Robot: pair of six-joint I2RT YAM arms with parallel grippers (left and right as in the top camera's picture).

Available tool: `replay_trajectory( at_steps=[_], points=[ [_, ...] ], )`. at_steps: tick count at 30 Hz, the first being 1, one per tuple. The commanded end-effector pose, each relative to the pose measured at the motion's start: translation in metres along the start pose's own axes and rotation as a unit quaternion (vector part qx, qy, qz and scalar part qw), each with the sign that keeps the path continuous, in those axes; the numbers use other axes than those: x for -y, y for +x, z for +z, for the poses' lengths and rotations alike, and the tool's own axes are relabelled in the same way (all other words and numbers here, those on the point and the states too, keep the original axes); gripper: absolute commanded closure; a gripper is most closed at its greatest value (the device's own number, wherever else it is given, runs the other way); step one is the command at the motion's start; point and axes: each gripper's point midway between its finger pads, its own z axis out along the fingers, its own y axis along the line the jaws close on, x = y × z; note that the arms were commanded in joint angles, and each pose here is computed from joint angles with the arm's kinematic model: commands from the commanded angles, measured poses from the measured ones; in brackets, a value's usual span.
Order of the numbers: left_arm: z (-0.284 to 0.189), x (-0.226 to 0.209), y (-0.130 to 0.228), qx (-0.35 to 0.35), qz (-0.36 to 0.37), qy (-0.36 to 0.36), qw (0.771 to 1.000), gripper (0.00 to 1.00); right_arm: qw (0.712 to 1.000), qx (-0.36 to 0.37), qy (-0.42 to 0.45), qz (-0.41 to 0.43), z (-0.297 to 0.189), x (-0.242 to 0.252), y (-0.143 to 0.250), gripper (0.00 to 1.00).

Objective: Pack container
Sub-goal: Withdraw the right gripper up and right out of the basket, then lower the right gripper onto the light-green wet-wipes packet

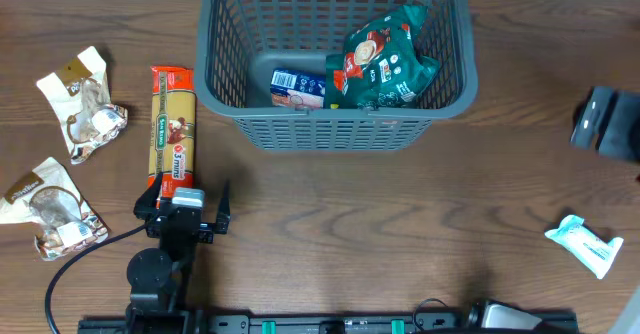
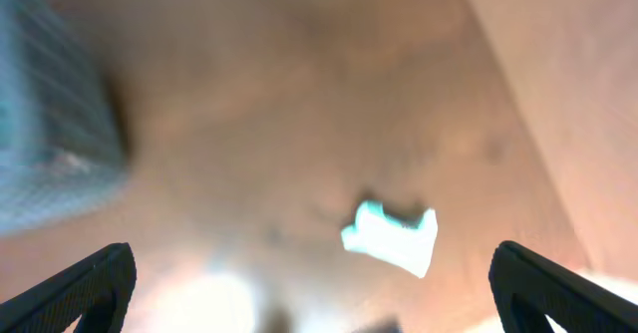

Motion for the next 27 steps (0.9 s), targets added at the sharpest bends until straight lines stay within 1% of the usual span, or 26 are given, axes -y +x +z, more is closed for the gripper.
replay_trajectory(
  at_steps=[1, 4, 7, 13, 20, 27],
  points=[
    [0.002, 0.006, 0.014, -0.016, 0.006, 0.011, 1.000, 0.01, 0.993, -0.083, 0.050, 0.070, 0.035, 0.020, 0.036, 0.01],
    [0.002, 0.006, 0.014, -0.016, 0.006, 0.011, 1.000, 0.01, 0.977, -0.147, 0.074, 0.133, 0.058, 0.032, 0.072, 0.01],
    [0.002, 0.006, 0.014, -0.016, 0.006, 0.011, 1.000, 0.01, 0.960, -0.194, 0.091, 0.180, 0.081, 0.040, 0.100, 0.01],
    [0.002, 0.006, 0.014, -0.016, 0.006, 0.011, 1.000, 0.01, 0.926, -0.267, 0.069, 0.257, 0.127, 0.038, 0.147, 0.01],
    [0.002, 0.006, 0.014, -0.016, 0.006, 0.011, 1.000, 0.01, 0.884, -0.295, 0.101, 0.347, 0.155, 0.055, 0.185, 0.01],
    [0.002, 0.006, 0.014, -0.016, 0.006, 0.011, 1.000, 0.01, 0.849, -0.277, 0.128, 0.431, 0.168, 0.069, 0.197, 0.01]
  ],
)
